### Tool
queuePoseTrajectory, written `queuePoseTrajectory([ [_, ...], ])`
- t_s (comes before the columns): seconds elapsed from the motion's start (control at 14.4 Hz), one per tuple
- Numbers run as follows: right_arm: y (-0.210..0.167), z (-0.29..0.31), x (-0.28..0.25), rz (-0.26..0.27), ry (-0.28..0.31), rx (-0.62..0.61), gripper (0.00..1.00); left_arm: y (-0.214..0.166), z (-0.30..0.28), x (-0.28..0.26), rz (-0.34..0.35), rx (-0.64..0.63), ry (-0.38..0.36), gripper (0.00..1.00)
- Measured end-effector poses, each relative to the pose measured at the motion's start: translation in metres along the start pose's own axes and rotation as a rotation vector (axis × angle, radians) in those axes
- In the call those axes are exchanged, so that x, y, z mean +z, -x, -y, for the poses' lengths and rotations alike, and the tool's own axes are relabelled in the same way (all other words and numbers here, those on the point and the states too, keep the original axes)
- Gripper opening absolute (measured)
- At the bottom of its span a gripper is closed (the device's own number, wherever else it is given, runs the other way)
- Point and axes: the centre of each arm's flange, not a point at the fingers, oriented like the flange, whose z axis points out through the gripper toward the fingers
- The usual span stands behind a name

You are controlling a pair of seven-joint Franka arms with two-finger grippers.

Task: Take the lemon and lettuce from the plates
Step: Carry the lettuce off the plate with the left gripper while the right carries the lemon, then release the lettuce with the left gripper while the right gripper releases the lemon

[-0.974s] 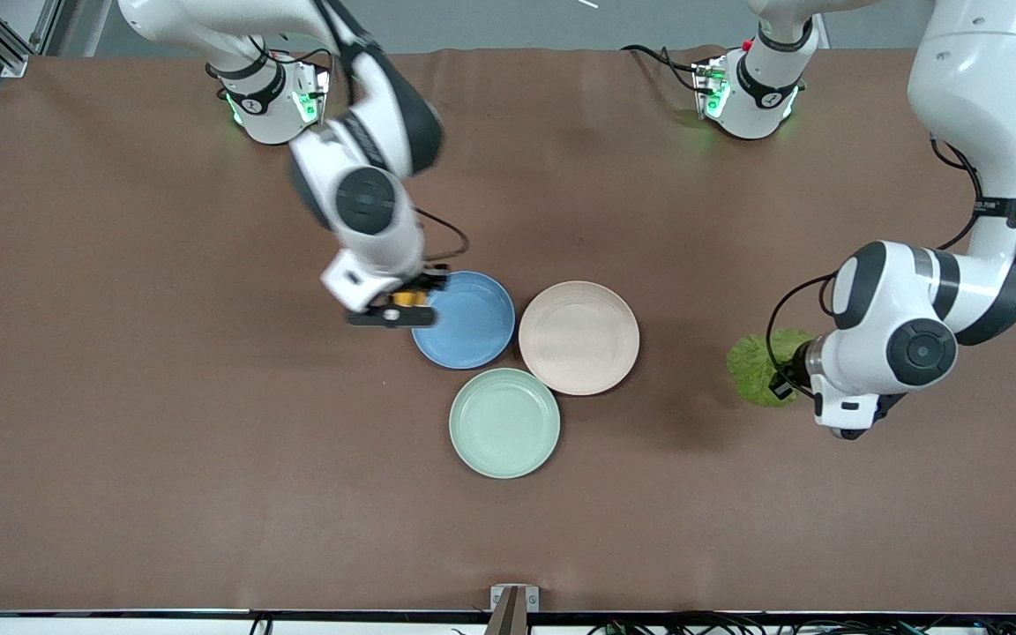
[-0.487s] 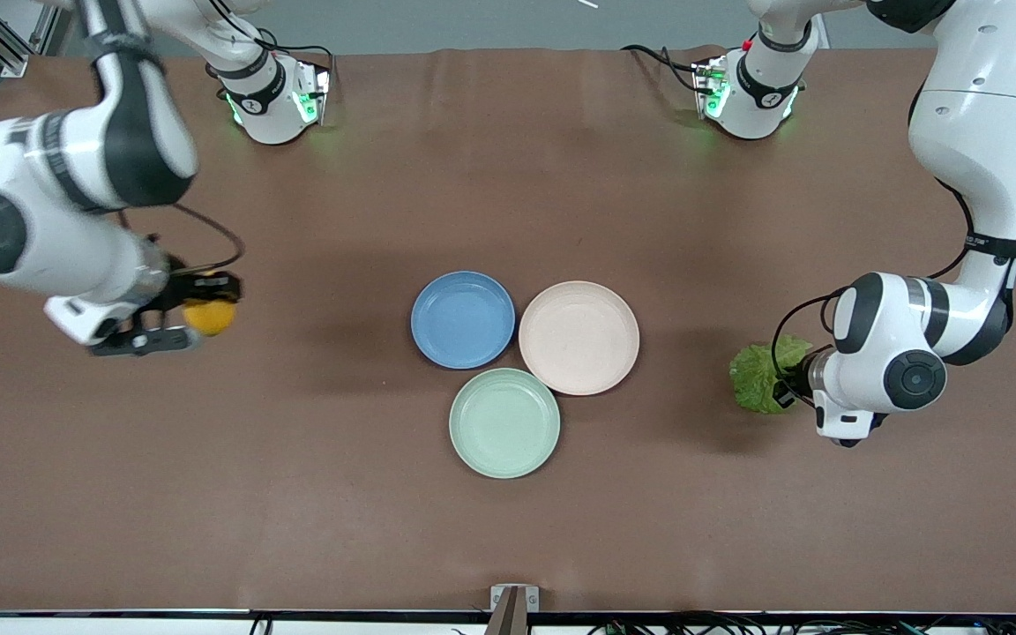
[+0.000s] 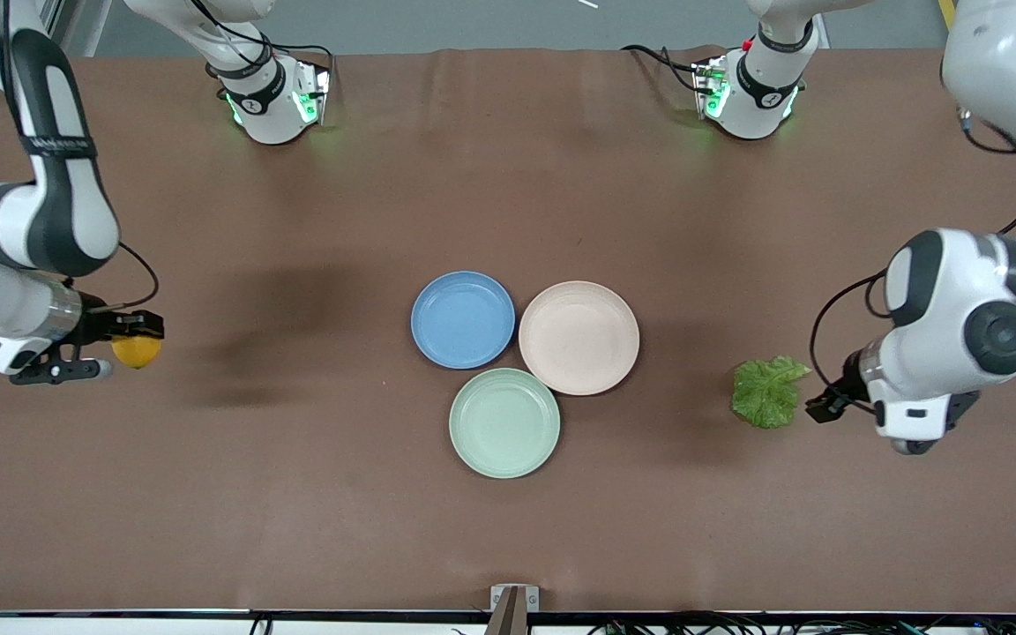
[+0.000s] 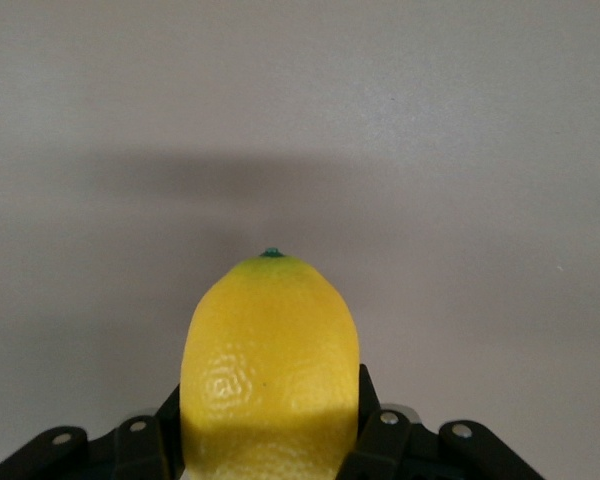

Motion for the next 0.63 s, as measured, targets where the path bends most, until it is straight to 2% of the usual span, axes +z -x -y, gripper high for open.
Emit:
queuePoseTrajectory([
  [0.28, 0.016, 0.007, 0.073, -0.028, 0.017, -0.009, 0.61, -0.005, 0.012, -0.076, -0.052, 0.219, 0.01, 1.0],
  [0.63, 0.009, 0.005, 0.12, -0.059, 0.036, -0.011, 0.61, 0.004, 0.015, -0.12, -0.077, 0.346, 0.019, 1.0],
])
